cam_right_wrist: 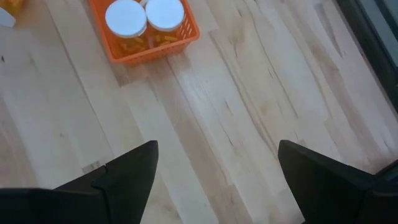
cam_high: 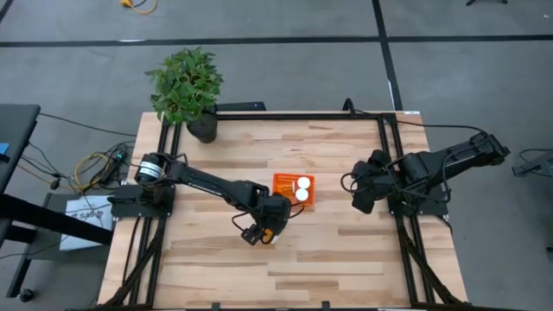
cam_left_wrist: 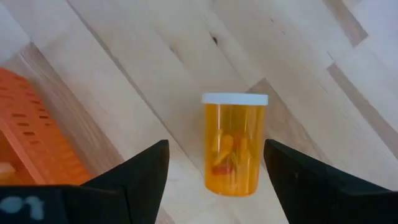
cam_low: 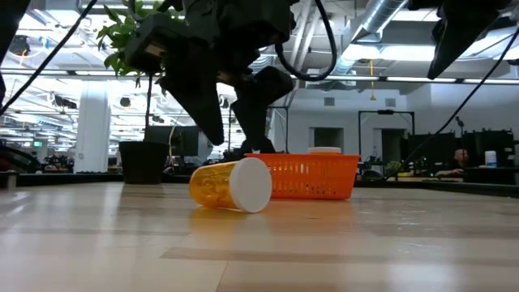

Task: Pick and place pill bottles into a basket
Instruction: Put the orange medicine bottle into the orange basket

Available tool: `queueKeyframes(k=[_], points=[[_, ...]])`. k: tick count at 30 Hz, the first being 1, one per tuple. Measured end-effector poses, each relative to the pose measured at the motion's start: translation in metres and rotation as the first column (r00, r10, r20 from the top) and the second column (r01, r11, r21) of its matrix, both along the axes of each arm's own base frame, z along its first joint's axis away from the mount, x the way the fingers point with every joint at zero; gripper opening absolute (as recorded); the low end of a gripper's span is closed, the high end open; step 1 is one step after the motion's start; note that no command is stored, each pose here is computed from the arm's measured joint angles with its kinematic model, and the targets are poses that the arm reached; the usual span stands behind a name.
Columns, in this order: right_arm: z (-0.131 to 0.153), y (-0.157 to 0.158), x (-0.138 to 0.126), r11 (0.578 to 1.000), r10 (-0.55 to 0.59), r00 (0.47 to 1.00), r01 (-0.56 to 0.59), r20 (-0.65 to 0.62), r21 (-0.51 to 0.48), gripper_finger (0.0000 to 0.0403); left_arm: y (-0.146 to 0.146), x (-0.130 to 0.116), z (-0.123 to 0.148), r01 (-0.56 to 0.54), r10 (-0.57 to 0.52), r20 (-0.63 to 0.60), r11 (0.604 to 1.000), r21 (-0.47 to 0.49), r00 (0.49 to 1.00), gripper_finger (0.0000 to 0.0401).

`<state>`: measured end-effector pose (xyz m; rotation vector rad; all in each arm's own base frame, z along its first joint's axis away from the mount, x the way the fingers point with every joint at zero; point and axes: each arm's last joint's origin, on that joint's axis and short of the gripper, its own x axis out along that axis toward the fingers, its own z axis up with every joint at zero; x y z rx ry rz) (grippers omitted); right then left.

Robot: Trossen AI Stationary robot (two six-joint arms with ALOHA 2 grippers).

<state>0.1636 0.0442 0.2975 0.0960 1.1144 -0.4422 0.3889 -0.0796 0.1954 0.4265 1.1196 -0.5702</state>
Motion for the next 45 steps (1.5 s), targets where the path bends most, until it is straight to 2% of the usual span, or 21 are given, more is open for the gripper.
queueKeyframes(k=[14,26,32,41,45], points=[[0.000,0.000,-0.001,1.000,0.023,1.000,-0.023,-0.018,-0.012,0.0325,-0.008,-0.003,-0.008,-0.042,0.042,-0.064,0.999,-0.012,0.997,0.0270],[0.000,0.000,-0.001,1.000,0.023,1.000,-0.023,-0.017,-0.012,0.0325,-0.009,-0.002,-0.006,-0.039,0.039,-0.041,0.999,-0.011,0.998,0.0277],[0.000,0.000,-0.001,1.000,0.024,1.000,-0.024,-0.019,-0.012,0.0325,-0.011,0.003,-0.023,-0.032,0.029,-0.075,0.999,-0.038,0.997,0.0277],[0.000,0.000,-0.001,1.000,0.026,0.999,-0.026,-0.021,-0.012,0.0325,-0.011,0.005,-0.024,-0.024,0.022,-0.054,0.999,-0.039,0.998,0.0277],[0.000,0.000,-0.001,0.999,0.032,0.999,-0.032,-0.024,-0.008,0.0325,-0.012,0.007,-0.032,-0.022,0.019,-0.070,0.999,-0.043,0.997,0.0277]])
